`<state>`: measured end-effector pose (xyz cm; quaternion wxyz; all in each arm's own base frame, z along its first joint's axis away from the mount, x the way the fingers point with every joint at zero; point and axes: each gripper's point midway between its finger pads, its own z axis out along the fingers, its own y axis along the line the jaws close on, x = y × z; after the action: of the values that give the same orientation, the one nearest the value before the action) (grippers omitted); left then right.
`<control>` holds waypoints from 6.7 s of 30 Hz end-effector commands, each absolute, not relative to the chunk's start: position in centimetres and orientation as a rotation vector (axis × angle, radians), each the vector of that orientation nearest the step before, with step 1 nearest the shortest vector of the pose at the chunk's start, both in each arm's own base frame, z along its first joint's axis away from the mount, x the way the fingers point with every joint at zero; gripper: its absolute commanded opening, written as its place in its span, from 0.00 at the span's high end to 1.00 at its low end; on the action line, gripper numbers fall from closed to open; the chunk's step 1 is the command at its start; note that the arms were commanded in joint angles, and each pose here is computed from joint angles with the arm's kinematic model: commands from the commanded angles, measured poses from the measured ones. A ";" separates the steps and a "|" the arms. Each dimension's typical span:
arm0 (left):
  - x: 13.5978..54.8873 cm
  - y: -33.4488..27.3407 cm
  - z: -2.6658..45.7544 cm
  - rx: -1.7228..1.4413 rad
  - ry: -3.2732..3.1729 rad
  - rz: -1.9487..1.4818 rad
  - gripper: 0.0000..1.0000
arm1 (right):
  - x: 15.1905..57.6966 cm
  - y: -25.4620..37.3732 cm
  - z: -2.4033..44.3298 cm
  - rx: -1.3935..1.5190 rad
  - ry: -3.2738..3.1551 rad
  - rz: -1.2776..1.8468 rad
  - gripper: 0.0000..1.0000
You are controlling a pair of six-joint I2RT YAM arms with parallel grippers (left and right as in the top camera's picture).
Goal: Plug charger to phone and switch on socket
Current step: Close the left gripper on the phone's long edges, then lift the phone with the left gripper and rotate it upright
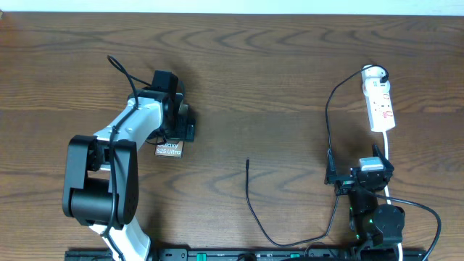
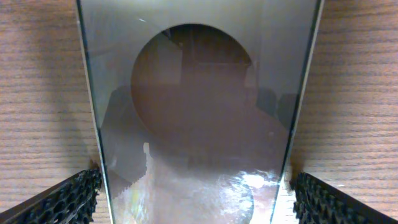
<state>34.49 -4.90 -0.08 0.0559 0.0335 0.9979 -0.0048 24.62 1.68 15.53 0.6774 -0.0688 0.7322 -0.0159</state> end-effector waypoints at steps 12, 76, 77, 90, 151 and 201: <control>34.5 -4.6 -0.6 0.126 3.031 0.017 0.02 | 24.6 1.5 15.4 -0.156 1.650 -0.053 0.01; 33.4 -5.0 -1.2 0.140 3.063 -0.029 0.02 | 24.6 1.5 15.4 -0.156 1.650 -0.053 0.01; 33.3 -5.0 -1.2 0.140 3.063 -0.029 0.02 | 24.6 1.5 15.4 -0.156 1.651 -0.053 0.01; 33.3 -5.0 -1.3 0.140 3.065 -0.029 0.10 | 24.6 1.5 15.4 -0.156 1.650 -0.053 0.01; 33.2 -5.0 -1.3 0.140 3.069 -0.028 0.36 | 24.6 1.5 15.4 -0.155 1.650 -0.053 0.01; 35.6 -6.8 13.9 0.001 2.728 -0.219 0.69 | 24.6 1.5 15.4 -0.155 1.650 -0.053 0.01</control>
<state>35.36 -5.60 11.04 0.1743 0.0228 0.9838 -0.0364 24.62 1.68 15.53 0.6774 -0.0687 0.7322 -0.0158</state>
